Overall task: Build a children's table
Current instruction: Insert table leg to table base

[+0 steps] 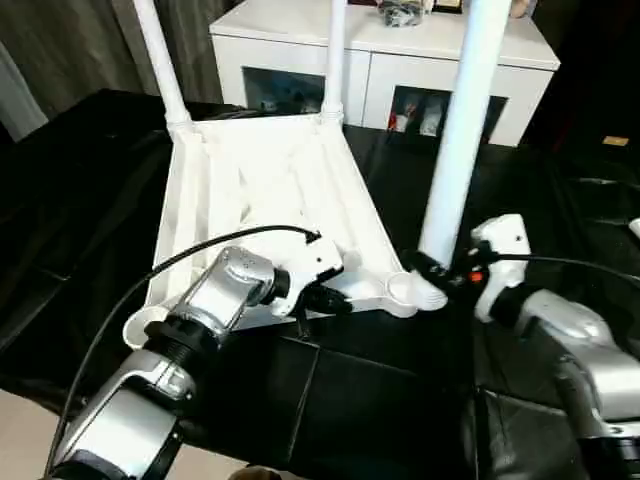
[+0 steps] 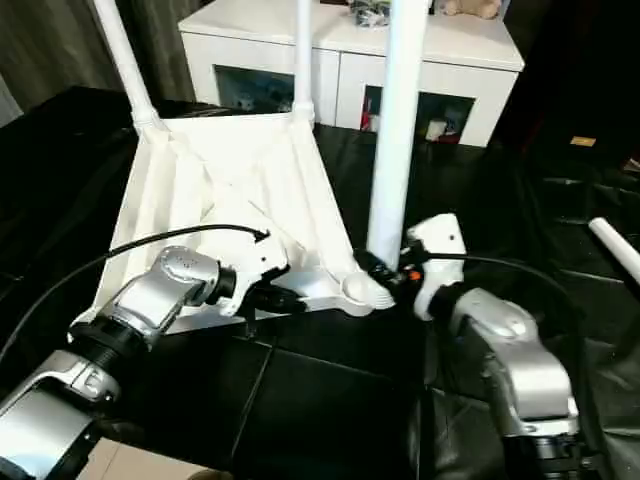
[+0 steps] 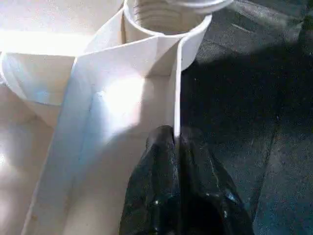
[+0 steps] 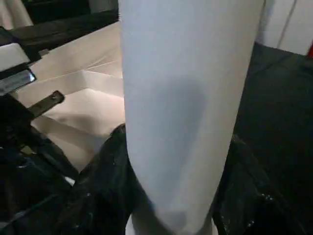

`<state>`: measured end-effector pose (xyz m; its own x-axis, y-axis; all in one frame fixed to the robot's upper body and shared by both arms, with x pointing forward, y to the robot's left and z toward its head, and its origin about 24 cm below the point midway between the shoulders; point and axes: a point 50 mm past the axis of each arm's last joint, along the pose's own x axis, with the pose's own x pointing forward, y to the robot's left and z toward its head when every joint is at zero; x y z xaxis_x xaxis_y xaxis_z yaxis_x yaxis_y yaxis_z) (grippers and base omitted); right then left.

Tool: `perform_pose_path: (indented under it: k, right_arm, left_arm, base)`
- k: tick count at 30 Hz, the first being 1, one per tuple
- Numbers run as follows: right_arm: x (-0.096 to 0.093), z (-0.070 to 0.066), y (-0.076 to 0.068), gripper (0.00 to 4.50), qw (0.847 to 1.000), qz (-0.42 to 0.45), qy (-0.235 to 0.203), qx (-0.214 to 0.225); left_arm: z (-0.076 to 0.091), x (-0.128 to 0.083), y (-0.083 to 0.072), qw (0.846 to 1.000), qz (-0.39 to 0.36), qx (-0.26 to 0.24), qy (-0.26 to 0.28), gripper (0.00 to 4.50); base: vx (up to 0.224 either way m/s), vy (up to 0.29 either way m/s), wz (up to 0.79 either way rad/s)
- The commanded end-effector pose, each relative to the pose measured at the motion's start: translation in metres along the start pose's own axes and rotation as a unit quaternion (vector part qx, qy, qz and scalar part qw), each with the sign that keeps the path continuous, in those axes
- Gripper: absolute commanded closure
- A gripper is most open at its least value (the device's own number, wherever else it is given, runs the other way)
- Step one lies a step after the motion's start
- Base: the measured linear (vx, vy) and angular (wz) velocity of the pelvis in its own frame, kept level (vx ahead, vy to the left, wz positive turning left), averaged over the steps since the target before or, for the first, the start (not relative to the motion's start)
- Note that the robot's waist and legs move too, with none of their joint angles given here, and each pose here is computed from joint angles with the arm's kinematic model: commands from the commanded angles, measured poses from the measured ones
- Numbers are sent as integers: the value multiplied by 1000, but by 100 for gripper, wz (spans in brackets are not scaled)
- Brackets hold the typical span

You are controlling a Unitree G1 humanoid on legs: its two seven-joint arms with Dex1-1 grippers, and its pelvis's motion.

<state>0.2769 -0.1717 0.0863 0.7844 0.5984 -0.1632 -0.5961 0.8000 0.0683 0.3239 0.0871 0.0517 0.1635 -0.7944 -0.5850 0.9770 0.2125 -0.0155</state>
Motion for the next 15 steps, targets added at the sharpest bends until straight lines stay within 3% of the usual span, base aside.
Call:
perform_pose_path:
  k: [1,6,15]
  right_arm:
    - [1,10,2,264,1000,4,-20,2]
    - [-1,13,8,264,997,41,-32,48]
    - [-2,2,18,264,992,101,18,75]
  left_arm:
    - [-23,3,-10,999,-25,-16,38,441]
    - [-28,-16,-19,1000,-20,-6,22,450]
    - [-36,-32,-36,1000,3,-7,17,450]
  base:
    - [0,0,0]
    - [0,0,0]
    - [0,0,0]
